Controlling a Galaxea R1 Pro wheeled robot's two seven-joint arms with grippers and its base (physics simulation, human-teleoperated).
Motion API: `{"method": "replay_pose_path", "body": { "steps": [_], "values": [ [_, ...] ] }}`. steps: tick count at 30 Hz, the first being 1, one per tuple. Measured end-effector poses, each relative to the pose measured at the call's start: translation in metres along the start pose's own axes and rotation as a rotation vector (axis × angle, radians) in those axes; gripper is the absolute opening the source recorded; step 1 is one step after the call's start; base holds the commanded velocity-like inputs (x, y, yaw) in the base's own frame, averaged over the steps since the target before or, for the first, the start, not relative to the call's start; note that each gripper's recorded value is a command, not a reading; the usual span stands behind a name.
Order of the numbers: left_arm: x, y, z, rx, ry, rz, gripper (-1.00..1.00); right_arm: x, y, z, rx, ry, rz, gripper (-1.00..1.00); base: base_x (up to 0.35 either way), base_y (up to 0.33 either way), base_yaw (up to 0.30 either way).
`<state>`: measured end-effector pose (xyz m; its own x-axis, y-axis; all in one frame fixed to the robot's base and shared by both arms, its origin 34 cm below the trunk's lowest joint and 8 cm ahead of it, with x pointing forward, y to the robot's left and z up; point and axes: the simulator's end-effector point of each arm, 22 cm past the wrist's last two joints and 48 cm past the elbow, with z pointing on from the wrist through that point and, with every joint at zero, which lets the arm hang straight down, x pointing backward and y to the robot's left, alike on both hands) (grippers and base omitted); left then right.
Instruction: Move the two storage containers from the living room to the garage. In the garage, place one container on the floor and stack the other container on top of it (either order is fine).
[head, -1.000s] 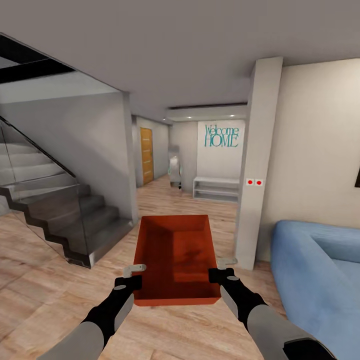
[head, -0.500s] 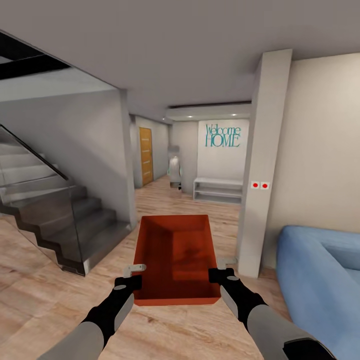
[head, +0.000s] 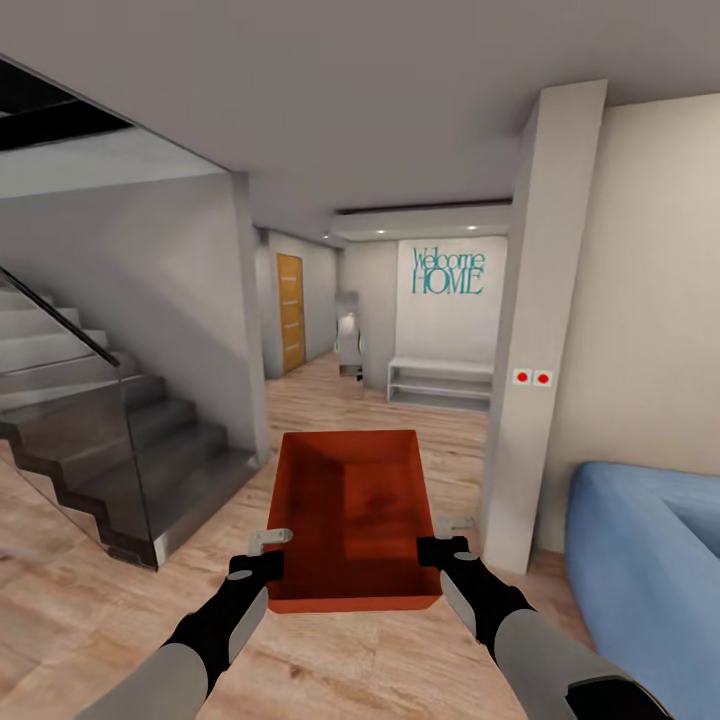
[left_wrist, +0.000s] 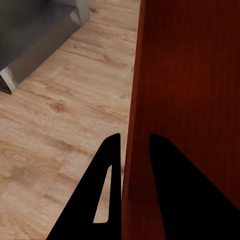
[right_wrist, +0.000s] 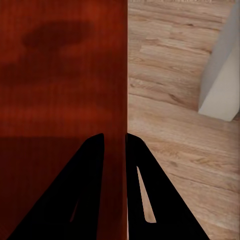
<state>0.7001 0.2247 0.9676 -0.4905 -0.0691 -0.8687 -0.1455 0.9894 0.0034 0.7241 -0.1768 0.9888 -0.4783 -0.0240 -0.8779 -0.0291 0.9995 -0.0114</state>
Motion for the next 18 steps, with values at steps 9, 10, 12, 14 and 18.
{"method": "replay_pose_path", "body": {
  "steps": [9,10,12,14,18],
  "values": [
    [0.0001,0.0001,0.0000,0.000,0.000,0.000,-1.00,0.0001,0.0001,0.0000,0.000,0.000,0.000,-1.00,0.324,0.000,0.000],
    [0.0001,0.0001,0.0000,0.000,0.000,0.000,-1.00,0.0002,0.0001,0.0000,0.000,0.000,0.000,-1.00,0.324,0.000,0.000],
    [0.0006,0.0001,0.0000,0.000,0.002,0.000,-1.00,0.0007,0.0000,0.0000,0.000,0.002,0.000,-1.00,0.324,0.000,0.000],
    [0.0011,0.0000,0.0000,0.000,0.004,0.000,-1.00,0.0010,0.0000,0.0000,0.000,0.004,0.000,-1.00,0.324,0.000,0.000],
    [0.0015,0.0000,0.0001,0.000,0.005,0.000,-1.00,0.0011,0.0000,0.0000,0.000,0.005,-0.001,-1.00,0.324,0.000,0.000]
  ]
}}
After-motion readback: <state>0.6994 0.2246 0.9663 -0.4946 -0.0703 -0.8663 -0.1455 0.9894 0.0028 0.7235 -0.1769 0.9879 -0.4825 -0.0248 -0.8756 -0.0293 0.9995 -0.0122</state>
